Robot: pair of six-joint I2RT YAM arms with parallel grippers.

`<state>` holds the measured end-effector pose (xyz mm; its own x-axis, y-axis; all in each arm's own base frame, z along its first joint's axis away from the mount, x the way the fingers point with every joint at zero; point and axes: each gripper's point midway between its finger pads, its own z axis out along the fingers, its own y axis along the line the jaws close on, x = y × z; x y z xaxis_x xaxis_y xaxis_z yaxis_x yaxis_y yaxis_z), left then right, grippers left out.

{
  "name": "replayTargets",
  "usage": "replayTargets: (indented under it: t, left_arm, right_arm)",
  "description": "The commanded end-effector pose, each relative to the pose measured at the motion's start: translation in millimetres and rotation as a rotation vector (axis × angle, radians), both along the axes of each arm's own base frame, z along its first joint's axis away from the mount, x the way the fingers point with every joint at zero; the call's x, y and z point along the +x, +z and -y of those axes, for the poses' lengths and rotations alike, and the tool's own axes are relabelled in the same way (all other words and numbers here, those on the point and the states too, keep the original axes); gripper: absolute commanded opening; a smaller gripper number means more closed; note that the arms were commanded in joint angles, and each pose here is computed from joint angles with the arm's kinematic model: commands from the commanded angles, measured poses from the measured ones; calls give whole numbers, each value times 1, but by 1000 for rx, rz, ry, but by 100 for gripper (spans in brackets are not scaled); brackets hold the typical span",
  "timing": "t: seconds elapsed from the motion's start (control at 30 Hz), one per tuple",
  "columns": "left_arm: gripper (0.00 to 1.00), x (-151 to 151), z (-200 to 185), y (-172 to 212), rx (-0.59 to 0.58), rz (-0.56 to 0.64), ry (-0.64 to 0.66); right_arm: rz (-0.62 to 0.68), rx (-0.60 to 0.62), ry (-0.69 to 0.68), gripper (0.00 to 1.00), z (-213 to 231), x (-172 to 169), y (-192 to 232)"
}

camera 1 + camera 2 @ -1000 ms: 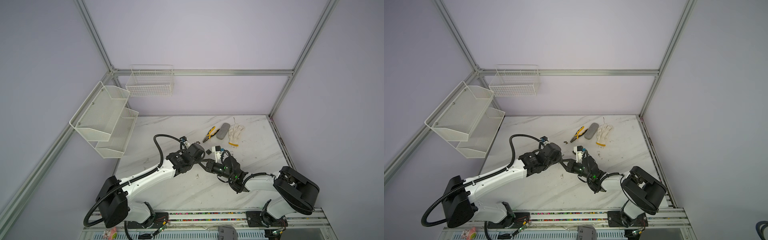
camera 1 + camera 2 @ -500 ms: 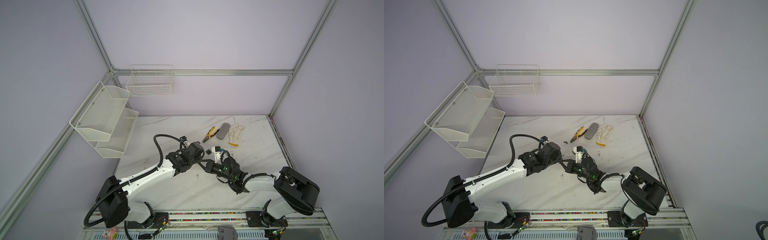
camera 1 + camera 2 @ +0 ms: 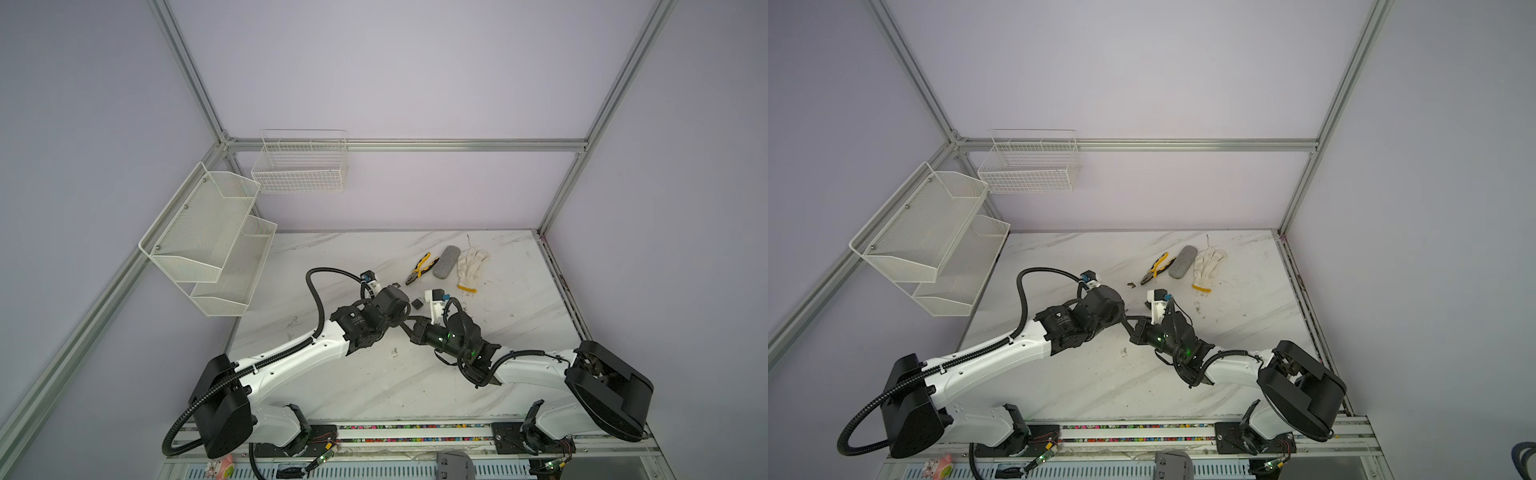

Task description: Unlock with the key

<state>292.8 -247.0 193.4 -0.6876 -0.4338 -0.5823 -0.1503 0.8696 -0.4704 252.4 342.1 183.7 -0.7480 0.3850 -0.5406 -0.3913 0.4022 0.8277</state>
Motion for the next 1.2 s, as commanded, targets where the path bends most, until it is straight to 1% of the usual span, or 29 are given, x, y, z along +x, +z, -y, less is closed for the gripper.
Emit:
replayTargets:
  t: [0.0, 0.17, 0.3, 0.4, 0.5, 0.6, 0.67, 0.73, 0.8, 0.9, 0.97, 1.07, 1.17]
  left_arm:
    - [0, -36, 43, 18, -147, -37, -198]
    - [0, -30, 37, 27, -151, -1, -164]
    - [0, -24, 33, 31, -193, 30, -116]
    - [0, -17, 30, 37, -223, 59, -81]
    - [0, -7, 26, 43, -230, 90, -59]
    - [0, 2, 21, 43, -225, 100, -34]
    - [0, 6, 19, 44, -226, 110, -18]
    - [0, 9, 17, 44, -224, 112, -8]
    - [0, 12, 14, 43, -220, 117, 4]
    - [0, 14, 12, 41, -214, 118, 13]
    - [0, 15, 10, 39, -205, 118, 22]
    - [0, 16, 8, 39, -202, 122, 31]
    - [0, 17, 8, 40, -198, 123, 33]
  right_arm:
    - [113, 44, -149, 0, 13, 28, 45]
    - [110, 47, -124, 0, 13, 23, 41]
    - [82, 47, -108, 0, 12, 20, 33]
    - [69, 45, -86, 6, 11, 15, 30]
    - [49, 30, -67, 14, 10, 12, 22]
    - [35, 24, -52, 18, 9, 9, 20]
    - [5, 26, -46, 25, 9, 7, 16]
    - [-33, 21, -31, 27, 7, 5, 13]
    - [-49, 43, 2, 31, 2, 0, 16]
    - [-94, 22, -7, 32, 1, 2, 13]
    - [-82, 40, -21, 33, 6, 1, 26]
    - [-97, -4, -59, 39, 13, 4, 20]
    - [-83, -20, -72, 39, 16, 5, 23]
